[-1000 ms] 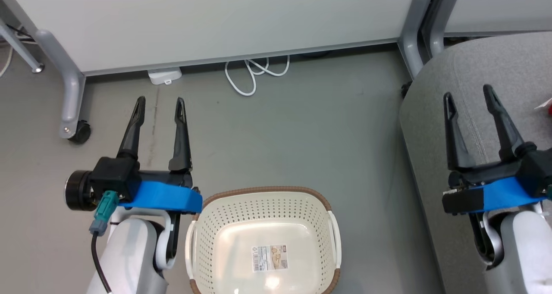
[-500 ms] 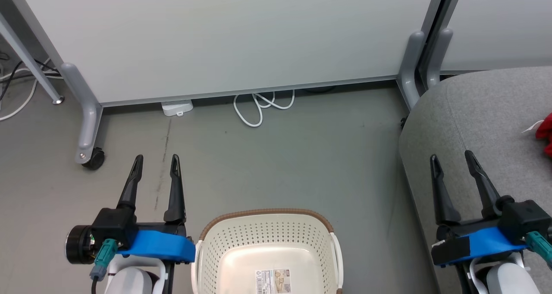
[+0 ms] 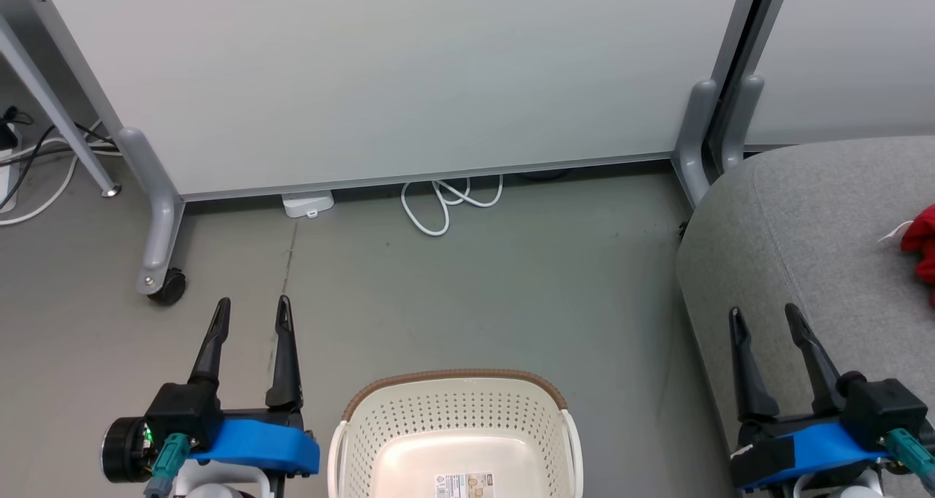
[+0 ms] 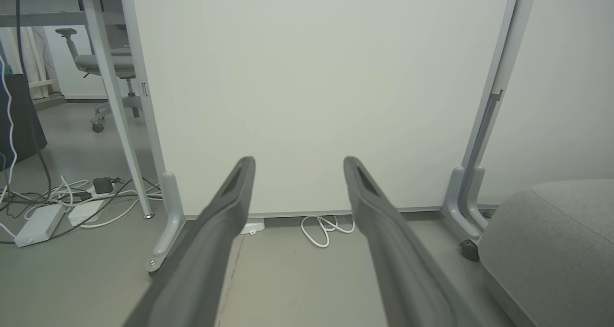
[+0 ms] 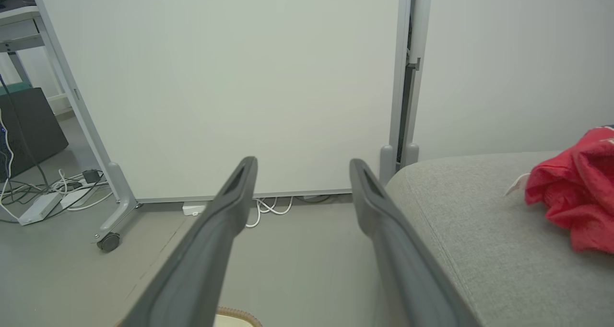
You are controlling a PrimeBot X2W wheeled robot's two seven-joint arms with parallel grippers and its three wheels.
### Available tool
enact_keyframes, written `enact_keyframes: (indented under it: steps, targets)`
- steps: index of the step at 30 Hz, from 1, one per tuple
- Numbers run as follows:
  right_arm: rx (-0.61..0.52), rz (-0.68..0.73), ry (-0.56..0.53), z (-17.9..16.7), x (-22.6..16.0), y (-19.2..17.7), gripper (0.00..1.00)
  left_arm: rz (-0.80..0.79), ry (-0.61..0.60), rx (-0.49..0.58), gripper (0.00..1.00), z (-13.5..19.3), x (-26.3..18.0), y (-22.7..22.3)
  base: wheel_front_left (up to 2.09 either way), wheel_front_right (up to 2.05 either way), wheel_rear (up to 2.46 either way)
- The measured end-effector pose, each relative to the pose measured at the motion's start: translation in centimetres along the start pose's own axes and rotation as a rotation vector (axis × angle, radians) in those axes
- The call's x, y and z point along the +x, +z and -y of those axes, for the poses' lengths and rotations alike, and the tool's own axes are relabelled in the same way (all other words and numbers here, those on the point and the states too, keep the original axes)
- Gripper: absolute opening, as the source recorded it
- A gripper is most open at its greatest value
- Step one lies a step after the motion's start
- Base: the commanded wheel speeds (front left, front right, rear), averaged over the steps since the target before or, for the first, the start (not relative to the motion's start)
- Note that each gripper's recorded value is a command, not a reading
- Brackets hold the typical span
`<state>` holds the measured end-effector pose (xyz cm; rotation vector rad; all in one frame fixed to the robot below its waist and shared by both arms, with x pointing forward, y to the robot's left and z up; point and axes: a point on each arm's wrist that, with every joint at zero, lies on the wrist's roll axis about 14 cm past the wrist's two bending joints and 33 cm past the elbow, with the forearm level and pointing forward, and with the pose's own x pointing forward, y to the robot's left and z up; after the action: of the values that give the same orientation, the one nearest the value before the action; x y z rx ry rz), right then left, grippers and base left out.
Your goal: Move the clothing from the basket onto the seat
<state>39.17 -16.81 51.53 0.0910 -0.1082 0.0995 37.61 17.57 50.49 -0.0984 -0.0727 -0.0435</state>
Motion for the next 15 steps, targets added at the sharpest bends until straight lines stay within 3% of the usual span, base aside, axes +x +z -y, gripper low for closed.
enact_keyframes:
  steps: [15]
  targets:
    - [0.028, -0.021, -0.007, -0.08, -0.98, -0.64, 1.0, -0.007, 0.002, -0.003, 1.0, -0.15, -0.65, -0.2, 0.0, 0.0, 0.0]
